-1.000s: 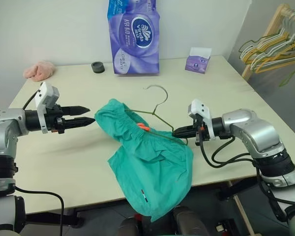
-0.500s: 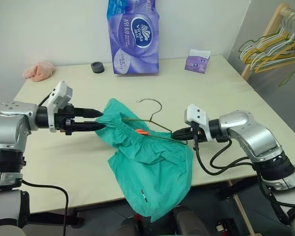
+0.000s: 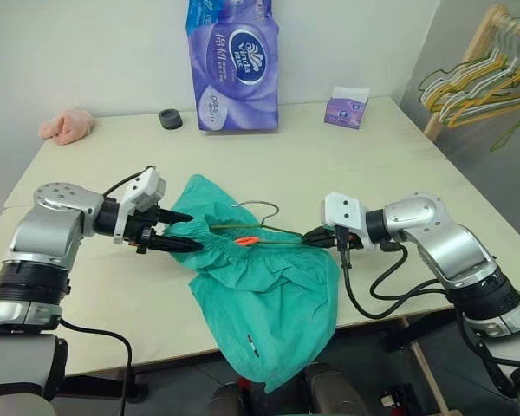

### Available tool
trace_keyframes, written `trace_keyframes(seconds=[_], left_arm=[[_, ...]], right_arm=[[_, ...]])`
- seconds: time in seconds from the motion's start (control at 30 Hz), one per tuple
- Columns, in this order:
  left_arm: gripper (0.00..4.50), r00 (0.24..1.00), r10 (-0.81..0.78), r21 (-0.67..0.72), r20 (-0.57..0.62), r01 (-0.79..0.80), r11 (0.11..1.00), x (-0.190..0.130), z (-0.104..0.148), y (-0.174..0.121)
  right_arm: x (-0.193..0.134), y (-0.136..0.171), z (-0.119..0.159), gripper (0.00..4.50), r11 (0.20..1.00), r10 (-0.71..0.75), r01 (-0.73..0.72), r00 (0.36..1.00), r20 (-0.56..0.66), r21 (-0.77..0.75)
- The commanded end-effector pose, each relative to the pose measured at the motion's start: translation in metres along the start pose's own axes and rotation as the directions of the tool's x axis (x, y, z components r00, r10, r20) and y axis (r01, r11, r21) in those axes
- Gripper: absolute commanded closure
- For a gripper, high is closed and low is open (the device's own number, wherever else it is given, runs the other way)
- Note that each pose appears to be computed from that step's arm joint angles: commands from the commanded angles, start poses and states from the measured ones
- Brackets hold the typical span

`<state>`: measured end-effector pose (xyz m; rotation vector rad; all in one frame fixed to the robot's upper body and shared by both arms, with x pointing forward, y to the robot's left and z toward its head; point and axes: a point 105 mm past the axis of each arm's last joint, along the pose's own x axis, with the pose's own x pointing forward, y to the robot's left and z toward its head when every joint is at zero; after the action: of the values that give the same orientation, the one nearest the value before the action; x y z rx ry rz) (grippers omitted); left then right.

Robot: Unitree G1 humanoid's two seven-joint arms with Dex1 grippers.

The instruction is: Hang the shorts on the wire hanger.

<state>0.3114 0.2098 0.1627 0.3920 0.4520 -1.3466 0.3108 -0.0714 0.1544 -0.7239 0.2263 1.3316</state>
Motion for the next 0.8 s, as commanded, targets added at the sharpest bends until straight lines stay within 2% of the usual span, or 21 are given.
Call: trace_keyframes(seconds=[0.03,0.1,0.2,0.43,0.73,0.8], left_arm=[[1.66,1.0,0.018,0.083,-0.013,-0.017,0.996,0.006,0.007,0.001],[1.66,0.999,0.033,0.112,-0.043,-0.028,0.993,0.01,0.004,0.002],[2.24,0.998,0.054,0.11,-0.04,-0.049,0.993,0.012,0.004,0.006],[4.4,0.998,0.057,0.105,-0.018,-0.055,0.993,0.018,0.008,0.006],[4.49,0.998,0.044,0.13,-0.033,-0.04,0.991,0.021,0.007,0.004],[4.5,0.998,0.053,0.129,-0.03,-0.048,0.99,0.019,0.008,0.005]], right_arm=[[-0.004,-0.001,0.018,4.5,0.997,-0.007,0.01,0.999,0.036,-0.071],[-0.003,-0.001,0.018,4.5,0.998,-0.005,0.007,0.999,0.039,-0.067],[-0.003,-0.001,0.019,4.5,0.998,-0.002,0.005,0.999,0.042,-0.065],[-0.001,0.0,0.02,4.5,0.997,0.0,0.003,0.999,0.047,-0.071],[0.0,0.004,0.016,4.5,0.989,0.021,-0.017,0.999,0.028,-0.146],[-0.004,0.002,0.004,4.0,0.985,0.012,-0.016,1.0,-0.025,-0.174]])
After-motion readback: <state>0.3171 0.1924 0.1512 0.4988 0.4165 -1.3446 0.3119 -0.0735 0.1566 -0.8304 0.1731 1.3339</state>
